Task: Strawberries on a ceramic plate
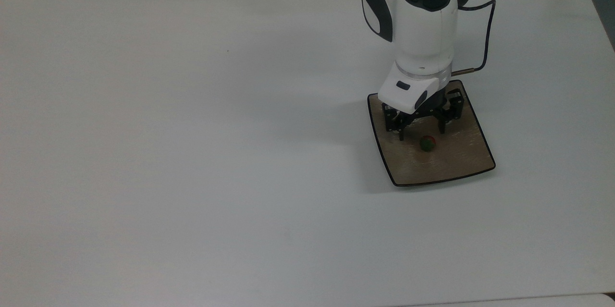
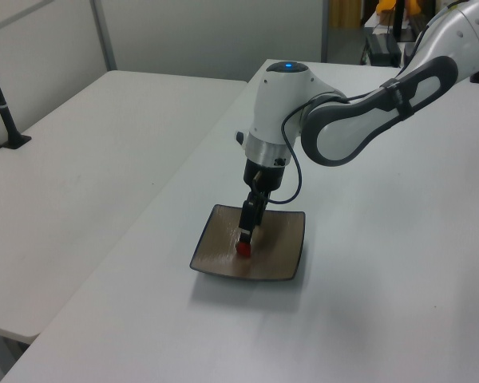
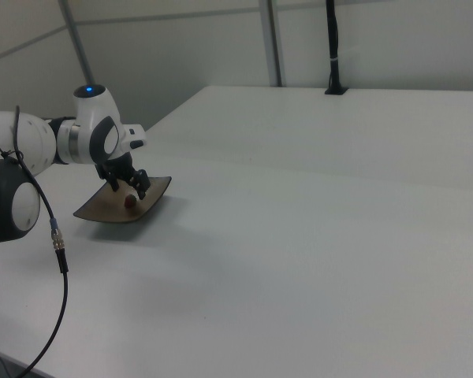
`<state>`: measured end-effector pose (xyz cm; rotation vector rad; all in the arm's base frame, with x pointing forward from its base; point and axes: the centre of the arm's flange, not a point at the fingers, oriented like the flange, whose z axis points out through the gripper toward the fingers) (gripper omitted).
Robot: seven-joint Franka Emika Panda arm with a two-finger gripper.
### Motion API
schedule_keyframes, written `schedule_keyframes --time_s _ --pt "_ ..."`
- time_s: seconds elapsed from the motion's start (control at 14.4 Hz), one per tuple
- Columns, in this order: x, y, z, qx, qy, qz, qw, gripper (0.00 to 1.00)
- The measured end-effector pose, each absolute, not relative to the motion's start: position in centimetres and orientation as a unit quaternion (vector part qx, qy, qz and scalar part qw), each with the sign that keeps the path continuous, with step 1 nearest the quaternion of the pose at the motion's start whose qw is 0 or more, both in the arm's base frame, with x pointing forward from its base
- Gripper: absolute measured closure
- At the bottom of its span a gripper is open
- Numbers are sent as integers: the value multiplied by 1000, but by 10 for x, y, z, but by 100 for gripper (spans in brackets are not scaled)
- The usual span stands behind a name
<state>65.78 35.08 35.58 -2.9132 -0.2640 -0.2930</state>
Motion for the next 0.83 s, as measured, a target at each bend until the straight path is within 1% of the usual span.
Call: schedule_keyframes --time_s 0.07,0.14,0.42,0.56,0.62,0.83 --pt "658 351 362 -985 -90 -104 102 2" --pt "658 351 372 -984 -90 -110 104 0" --pt "650 343 428 -981 -90 -134 108 0" --pt "639 325 463 -984 -86 -119 97 0" --pt "629 306 492 -988 -80 -100 84 0" --pt "602 255 551 -995 -58 -57 55 0"
